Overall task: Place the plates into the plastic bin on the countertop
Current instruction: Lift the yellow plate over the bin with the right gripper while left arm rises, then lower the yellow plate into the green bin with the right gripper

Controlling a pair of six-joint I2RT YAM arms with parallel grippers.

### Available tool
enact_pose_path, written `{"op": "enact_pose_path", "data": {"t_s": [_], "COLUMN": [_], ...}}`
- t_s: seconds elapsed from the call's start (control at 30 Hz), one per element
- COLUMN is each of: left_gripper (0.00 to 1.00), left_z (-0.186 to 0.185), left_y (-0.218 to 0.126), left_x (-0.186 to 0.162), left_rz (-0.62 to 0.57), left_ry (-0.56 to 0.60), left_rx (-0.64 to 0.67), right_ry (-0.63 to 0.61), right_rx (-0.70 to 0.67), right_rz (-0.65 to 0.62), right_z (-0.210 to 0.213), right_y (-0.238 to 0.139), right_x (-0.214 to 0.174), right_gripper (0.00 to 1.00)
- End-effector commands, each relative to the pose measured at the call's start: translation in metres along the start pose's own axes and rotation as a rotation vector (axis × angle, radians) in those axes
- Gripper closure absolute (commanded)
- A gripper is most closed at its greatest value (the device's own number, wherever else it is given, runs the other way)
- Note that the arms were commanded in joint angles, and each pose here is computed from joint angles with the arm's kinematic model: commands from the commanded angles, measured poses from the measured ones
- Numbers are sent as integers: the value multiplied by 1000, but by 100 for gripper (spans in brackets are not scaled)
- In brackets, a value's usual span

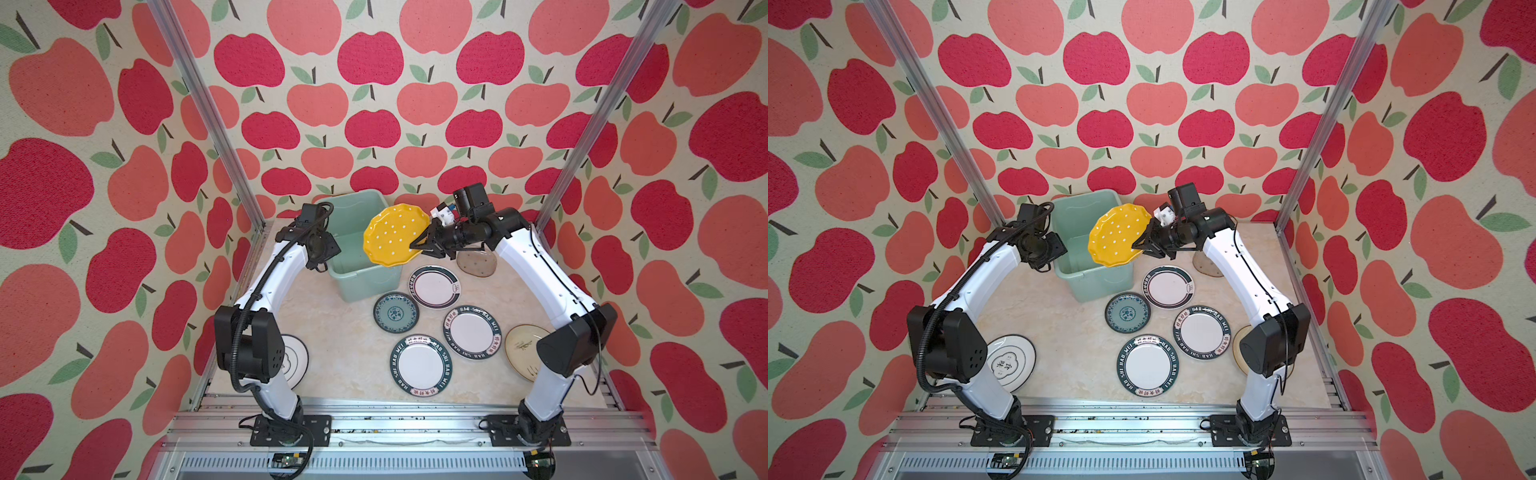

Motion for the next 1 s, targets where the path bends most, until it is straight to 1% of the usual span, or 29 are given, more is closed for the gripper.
{"op": "enact_pose_path", "data": {"t_s": [0.0,0.1,0.2,0.3,0.43,0.57,0.67,0.87,0.97], "left_gripper": [42,48,57,67,76,79,80,84,84], "left_z": [6,8,11,18,33,43,48,49,53], "left_y": [3,11,16,15,6,-7,-17,-31,-40], "left_x": [8,9,8,5,-1,-10,-18,-41,-53], "left_rz": [-30,-22,-5,0,5,-6,-4,28,37], "left_ry": [25,35,44,42,24,0,-14,7,23], "left_rx": [59,79,104,139,194,208,209,172,173], "right_ry": [-157,-154,-153,-150,-147,-149,-149,-165,-175], "right_rx": [183,184,183,178,177,178,183,184,179], "right_rz": [-74,-76,-78,-85,-83,-83,-85,-83,-72], "right_z": [58,57,57,55,53,53,54,63,66], "right_y": [-34,-32,-30,-28,-24,-21,-20,-14,-9], "right_x": [7,9,10,14,17,19,19,14,9], "right_gripper": [100,100,100,100,100,99,99,99,99]}}
Point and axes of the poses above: each gripper's point midway between its finger pads, its own y axis out along the fingers, its own z axis along the line the jaws close on, x = y × z, the point moved 2 cm from there along -y, back along the fingers, and after that the axes turned 3 degrees about y, right-handed, at the moved point
